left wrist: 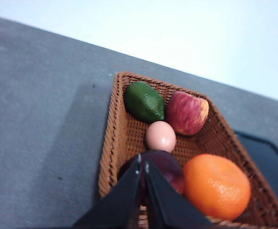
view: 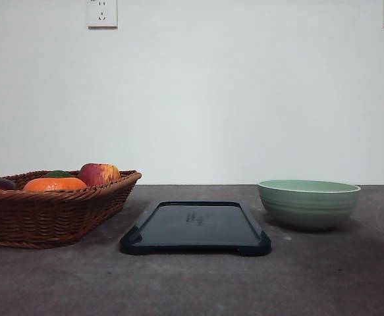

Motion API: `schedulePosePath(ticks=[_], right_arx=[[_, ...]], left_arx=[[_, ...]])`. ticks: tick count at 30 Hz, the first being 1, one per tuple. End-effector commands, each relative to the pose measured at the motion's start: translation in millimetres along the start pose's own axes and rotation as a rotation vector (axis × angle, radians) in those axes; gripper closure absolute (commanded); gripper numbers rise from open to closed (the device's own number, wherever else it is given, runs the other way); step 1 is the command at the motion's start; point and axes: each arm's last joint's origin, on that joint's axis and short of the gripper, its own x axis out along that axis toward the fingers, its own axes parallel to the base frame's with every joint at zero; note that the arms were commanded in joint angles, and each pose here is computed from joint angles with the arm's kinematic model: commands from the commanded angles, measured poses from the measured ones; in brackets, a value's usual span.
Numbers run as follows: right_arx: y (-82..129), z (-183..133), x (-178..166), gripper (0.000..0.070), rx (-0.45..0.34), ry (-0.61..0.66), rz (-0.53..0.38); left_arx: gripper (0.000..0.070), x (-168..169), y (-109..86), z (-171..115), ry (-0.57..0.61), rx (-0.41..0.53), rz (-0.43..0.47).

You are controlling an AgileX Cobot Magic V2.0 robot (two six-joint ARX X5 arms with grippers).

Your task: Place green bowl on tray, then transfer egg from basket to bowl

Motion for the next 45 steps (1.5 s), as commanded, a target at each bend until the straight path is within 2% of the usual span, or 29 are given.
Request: schedulePosePath(ticks=[1, 4, 6, 9, 12, 17, 21, 25, 32, 37, 41, 45], right_arx=[[-0.9, -0.6, 0.4, 0.0693, 0.111, -0.005, -0.030], [-1.9, -0.3, 0.3, 0.0693, 0.235, -0.012, -0.065], [-1.9, 1.5, 0.2, 0.0693, 0.334, -0.031, -0.062], [0.3, 8.3, -0.2, 0.0693, 0.488, -0.085, 0.032], [2.4, 16.4, -1.3, 0.0693, 0.584, -0.145, 0.131], [2.8, 27.8, -4.2, 0.0693, 0.550, -0.238, 0.173], [2.9, 45.2, -10.3, 0.0693, 0.476, -0.292, 0.192], [2.7, 67.5, -15.6, 0.0693, 0.464, -0.279, 0.189], [5.2, 111.6, -14.9, 0.0693, 0.320, -0.159, 0.225], [7.9, 136.3, -2.2, 0.0693, 0.255, -0.056, 0.272], [11.0, 149.6, 12.5, 0.0693, 0.231, 0.032, 0.336], [14.4, 156.2, 29.6, 0.0693, 0.221, 0.146, 0.404]], left_arx=[[0.0700, 1.6, 1.8, -4.6, 0.006, -0.134, 0.004], [0.0700, 1.6, 1.5, -4.7, 0.010, -0.285, -0.005], [0.0700, 1.4, 0.9, -3.8, 0.010, -0.334, -0.014], [0.0700, 1.0, -1.1, 1.8, -0.038, -0.333, -0.041], [0.0700, -0.6, -5.5, 14.2, -0.159, -0.310, -0.106], [0.0700, -7.0, -12.8, 33.8, -0.323, -0.207, -0.176], [0.0700, -13.9, -18.8, 49.6, -0.328, -0.173, -0.170], [0.0699, -19.7, -26.1, 69.4, -0.257, -0.164, -0.132], [0.0699, -19.9, -40.8, 111.7, -0.148, -0.149, -0.080], [0.0699, -9.7, -51.2, 140.6, -0.044, -0.071, -0.050], [0.0699, 4.2, -57.6, 156.1, 0.074, -0.011, -0.063], [0.0700, 21.1, -62.2, 165.1, 0.192, -0.004, -0.109]])
